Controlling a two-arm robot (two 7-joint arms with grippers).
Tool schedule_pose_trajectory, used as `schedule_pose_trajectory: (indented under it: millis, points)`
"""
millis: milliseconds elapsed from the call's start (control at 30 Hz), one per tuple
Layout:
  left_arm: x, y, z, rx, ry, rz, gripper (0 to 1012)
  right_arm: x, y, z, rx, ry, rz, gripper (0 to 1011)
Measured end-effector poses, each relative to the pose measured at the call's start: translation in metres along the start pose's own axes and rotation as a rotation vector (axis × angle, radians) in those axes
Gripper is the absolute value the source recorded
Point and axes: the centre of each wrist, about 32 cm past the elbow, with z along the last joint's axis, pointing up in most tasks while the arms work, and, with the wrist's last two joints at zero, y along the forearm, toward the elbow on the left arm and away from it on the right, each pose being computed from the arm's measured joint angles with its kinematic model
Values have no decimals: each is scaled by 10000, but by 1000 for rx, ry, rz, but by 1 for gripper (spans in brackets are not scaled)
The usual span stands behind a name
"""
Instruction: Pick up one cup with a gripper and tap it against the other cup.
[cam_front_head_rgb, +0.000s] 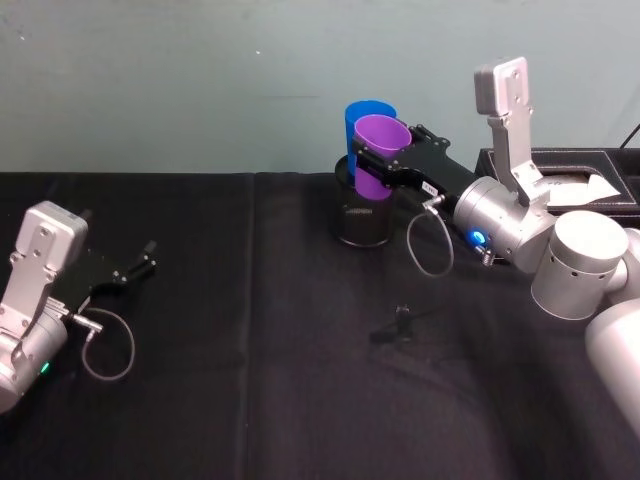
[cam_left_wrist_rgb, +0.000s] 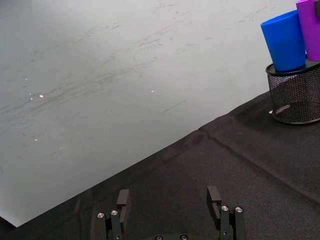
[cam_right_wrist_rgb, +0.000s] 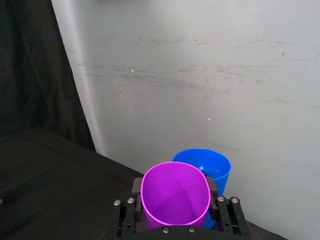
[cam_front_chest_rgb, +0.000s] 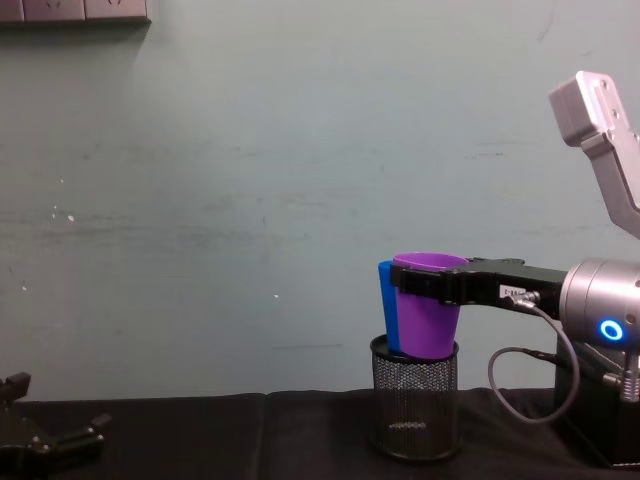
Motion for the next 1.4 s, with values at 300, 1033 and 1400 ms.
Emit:
schedule_pose_trajectory:
  millis: [300,1033,1400]
  points:
    - [0,0,0,0,0,0,1000,0,0,0,0,0,0,734]
    - [0,0,0,0,0,0,1000,-128,-311,-5,30,-11,89,733]
    - [0,0,0,0,0,0,1000,-172,-552,-21,37,-25,124,733]
